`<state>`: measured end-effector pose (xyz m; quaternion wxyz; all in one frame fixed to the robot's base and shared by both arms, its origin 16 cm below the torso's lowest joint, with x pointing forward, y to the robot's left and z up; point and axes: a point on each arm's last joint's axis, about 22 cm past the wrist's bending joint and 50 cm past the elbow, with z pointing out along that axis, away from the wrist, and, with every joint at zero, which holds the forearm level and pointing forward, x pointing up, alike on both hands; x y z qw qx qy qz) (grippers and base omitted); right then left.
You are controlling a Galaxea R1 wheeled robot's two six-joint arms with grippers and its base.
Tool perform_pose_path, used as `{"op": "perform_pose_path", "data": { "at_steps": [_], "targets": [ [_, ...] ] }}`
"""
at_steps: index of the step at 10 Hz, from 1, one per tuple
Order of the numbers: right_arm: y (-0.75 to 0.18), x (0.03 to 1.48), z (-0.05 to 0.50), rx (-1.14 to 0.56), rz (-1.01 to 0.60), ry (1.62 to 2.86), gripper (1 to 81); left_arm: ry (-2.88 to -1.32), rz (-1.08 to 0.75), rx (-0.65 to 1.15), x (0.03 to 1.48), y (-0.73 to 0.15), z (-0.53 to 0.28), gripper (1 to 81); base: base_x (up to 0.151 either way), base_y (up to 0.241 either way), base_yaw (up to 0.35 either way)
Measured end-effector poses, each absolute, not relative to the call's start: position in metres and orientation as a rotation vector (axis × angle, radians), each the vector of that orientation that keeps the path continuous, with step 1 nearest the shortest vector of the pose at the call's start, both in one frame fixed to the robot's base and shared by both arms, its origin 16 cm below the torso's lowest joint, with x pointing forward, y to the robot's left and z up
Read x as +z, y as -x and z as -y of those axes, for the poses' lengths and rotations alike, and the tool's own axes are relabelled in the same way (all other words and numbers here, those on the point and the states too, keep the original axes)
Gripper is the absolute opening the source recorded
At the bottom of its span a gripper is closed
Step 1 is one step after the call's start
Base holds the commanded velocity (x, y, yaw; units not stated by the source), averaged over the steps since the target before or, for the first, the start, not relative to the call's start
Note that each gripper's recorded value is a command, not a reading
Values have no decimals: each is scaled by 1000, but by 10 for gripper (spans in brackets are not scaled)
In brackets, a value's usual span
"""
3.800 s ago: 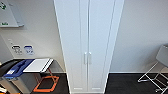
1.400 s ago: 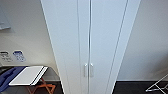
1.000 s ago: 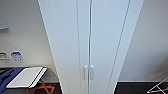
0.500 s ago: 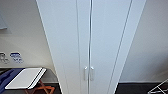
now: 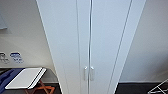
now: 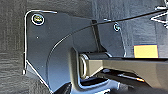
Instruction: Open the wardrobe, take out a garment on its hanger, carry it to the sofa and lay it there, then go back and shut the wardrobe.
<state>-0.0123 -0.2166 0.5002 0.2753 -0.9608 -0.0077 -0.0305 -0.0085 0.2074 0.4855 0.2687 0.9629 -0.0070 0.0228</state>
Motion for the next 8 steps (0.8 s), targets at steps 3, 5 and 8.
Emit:
{"op": "perform_pose_path", "data": {
  "at_steps": [3,5,8],
  "targets": [
    [-32,545,214,-151,33,2489,811,-2562,27,109,514,-23,-232,811,0,0,0],
    [-79,588,219,-230,65,2426,811,-2526,40,156,543,-51,-245,811,0,0,0],
    [-157,655,230,-374,136,2353,811,-2484,84,256,597,-110,-270,811,0,0,0]
  ]
}}
